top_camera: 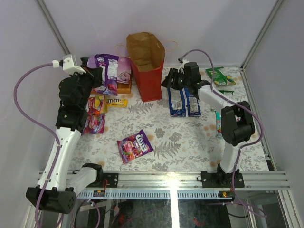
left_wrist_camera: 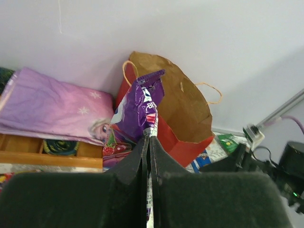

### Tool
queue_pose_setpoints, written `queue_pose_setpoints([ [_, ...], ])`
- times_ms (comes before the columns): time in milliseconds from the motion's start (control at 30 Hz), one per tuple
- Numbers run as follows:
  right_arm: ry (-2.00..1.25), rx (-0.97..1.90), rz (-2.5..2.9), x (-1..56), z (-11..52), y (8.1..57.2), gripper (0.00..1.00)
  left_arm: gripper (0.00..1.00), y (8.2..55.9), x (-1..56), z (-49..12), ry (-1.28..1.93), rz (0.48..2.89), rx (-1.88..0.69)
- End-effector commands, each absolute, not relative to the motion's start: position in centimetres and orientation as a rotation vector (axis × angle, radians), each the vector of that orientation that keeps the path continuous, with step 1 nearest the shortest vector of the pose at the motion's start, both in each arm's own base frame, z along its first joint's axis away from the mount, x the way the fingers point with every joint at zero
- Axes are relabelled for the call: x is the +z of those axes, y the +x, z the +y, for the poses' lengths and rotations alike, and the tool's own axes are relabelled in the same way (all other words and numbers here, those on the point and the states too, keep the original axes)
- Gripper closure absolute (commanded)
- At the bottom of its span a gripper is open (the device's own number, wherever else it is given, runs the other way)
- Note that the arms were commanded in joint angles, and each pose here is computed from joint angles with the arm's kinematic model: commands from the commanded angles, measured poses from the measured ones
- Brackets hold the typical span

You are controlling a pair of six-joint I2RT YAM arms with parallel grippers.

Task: Take the snacks out of the paper bag
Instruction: Move the snack to the center of the board, then place the snack at the center of the board.

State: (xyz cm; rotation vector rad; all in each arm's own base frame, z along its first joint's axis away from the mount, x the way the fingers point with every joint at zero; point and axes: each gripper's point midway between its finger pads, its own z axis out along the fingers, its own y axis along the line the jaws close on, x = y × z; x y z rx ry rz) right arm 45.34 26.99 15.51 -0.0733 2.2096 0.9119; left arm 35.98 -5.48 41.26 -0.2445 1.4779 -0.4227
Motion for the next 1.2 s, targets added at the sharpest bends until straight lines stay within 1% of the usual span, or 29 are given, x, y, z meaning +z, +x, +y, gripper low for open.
queue_pose_setpoints([
  [0,-0.123,0.898,2.167,15.6,28.5,48.3,0.41,1.0,34.7,43.7,-6.8,-0.276,1.358,-0.6],
  [133,-0.207,0.899,2.157,15.5,29.9,49.6,0.4,1.0,33.9,42.8,-8.1,-0.294,1.387,-0.708],
  [267,-0.255,0.903,2.129,16.4,31.3,51.0,0.41,1.0,33.0,40.5,-9.4,-0.297,1.444,-0.806],
  [500,-0.299,0.967,2.101,17.2,33.9,51.0,0.43,1.0,32.2,32.6,-11.9,-0.322,1.636,-0.96],
  [700,-0.329,1.03,2.075,18.1,34.9,50.4,0.44,1.0,31.9,26.3,-13.0,-0.399,1.735,-1.06],
  [767,-0.34,1.024,2.078,18.4,34.6,50.0,0.41,1.0,32.3,24.7,-13.3,-0.429,1.756,-1.089],
  [867,-0.337,0.985,2.077,19.3,33.6,48.9,0.34,1.0,33.3,22.3,-13.9,-0.478,1.792,-1.147],
  [933,-0.325,0.974,2.076,20.0,32.6,47.6,0.31,1.0,33.8,21.0,-14.5,-0.514,1.797,-1.205],
  [1100,-0.17,0.898,2.081,19.5,28.5,43.9,0.23,1.0,35.5,18.9,-15.0,-0.623,1.757,-1.306],
  [1167,-0.108,0.891,2.058,19.8,27.1,42.6,0.21,1.0,36.3,18.1,-14.8,-0.679,1.721,-1.322],
])
